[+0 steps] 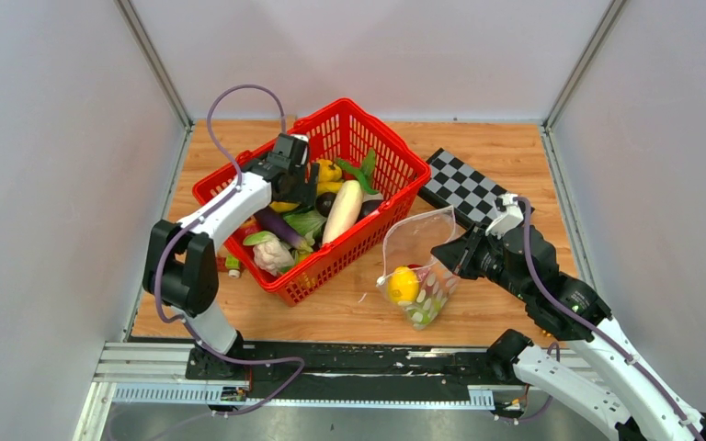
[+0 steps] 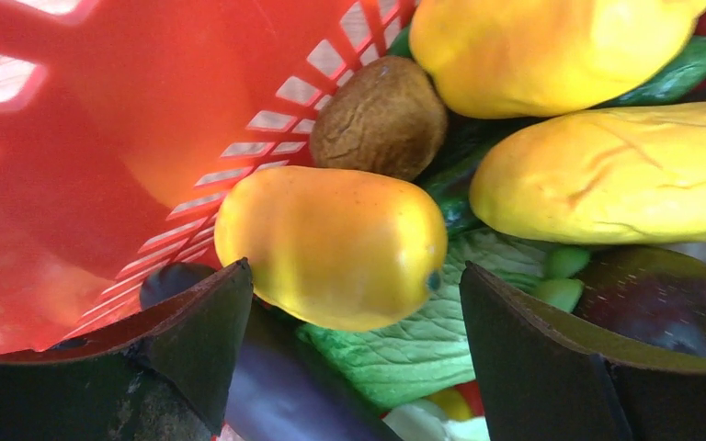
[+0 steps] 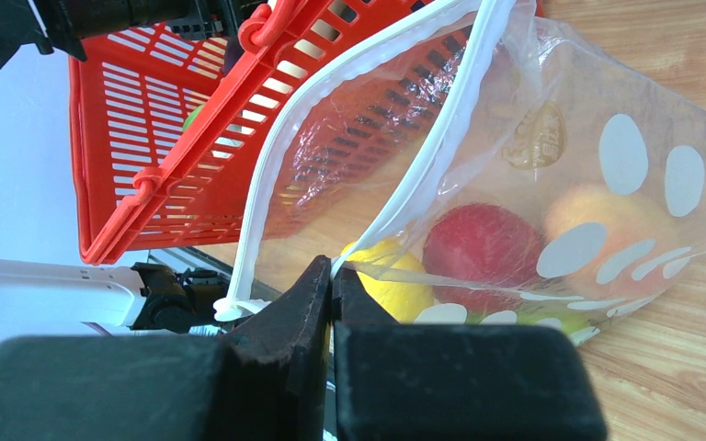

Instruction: Place the food in the zip-top bag and seal the zipper

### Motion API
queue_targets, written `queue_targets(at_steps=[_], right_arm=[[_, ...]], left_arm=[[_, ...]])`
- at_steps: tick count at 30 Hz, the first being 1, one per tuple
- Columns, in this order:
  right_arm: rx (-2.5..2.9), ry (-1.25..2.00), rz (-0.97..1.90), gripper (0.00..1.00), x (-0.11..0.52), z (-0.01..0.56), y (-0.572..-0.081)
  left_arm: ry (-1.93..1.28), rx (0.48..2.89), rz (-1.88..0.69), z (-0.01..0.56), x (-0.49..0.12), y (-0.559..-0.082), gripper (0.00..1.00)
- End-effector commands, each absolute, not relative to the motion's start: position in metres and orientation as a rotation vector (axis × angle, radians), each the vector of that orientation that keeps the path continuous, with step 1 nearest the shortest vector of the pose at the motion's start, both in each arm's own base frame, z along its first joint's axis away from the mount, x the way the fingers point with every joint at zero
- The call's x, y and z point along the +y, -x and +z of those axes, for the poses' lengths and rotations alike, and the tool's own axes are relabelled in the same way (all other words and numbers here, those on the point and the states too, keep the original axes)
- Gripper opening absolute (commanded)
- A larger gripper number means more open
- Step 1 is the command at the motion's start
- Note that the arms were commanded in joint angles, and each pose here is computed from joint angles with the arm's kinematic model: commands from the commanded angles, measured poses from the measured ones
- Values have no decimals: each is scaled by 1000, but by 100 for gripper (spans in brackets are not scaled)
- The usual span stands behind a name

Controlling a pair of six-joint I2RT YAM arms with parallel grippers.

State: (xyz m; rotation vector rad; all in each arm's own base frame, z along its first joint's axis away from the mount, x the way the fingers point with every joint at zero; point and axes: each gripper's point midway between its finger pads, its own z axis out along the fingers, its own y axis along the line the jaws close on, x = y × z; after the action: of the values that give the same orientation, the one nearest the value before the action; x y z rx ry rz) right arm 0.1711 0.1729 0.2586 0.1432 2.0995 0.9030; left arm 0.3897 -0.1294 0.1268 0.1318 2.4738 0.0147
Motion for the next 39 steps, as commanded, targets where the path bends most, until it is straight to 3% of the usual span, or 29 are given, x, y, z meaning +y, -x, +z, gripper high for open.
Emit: queue_targets(at_steps=[1, 6, 15, 26, 39], right_arm=[[2040, -132, 919, 3, 173, 275, -174], [2047, -130, 935, 3, 178, 273, -175], [2046, -127, 928, 3, 178, 274, -177], [2041, -126, 944, 2, 179, 276, -176], [2039, -118, 966, 0, 181, 281, -173]], left_arm=[[-150, 2481, 116, 113, -116, -394, 91], [-171, 2465, 142, 109, -113, -397, 83], [-89, 2370, 75, 144, -114, -394, 51], [-92, 2209, -68, 220, -120, -379, 45], [-259, 1911, -675, 347, -195, -316, 46]])
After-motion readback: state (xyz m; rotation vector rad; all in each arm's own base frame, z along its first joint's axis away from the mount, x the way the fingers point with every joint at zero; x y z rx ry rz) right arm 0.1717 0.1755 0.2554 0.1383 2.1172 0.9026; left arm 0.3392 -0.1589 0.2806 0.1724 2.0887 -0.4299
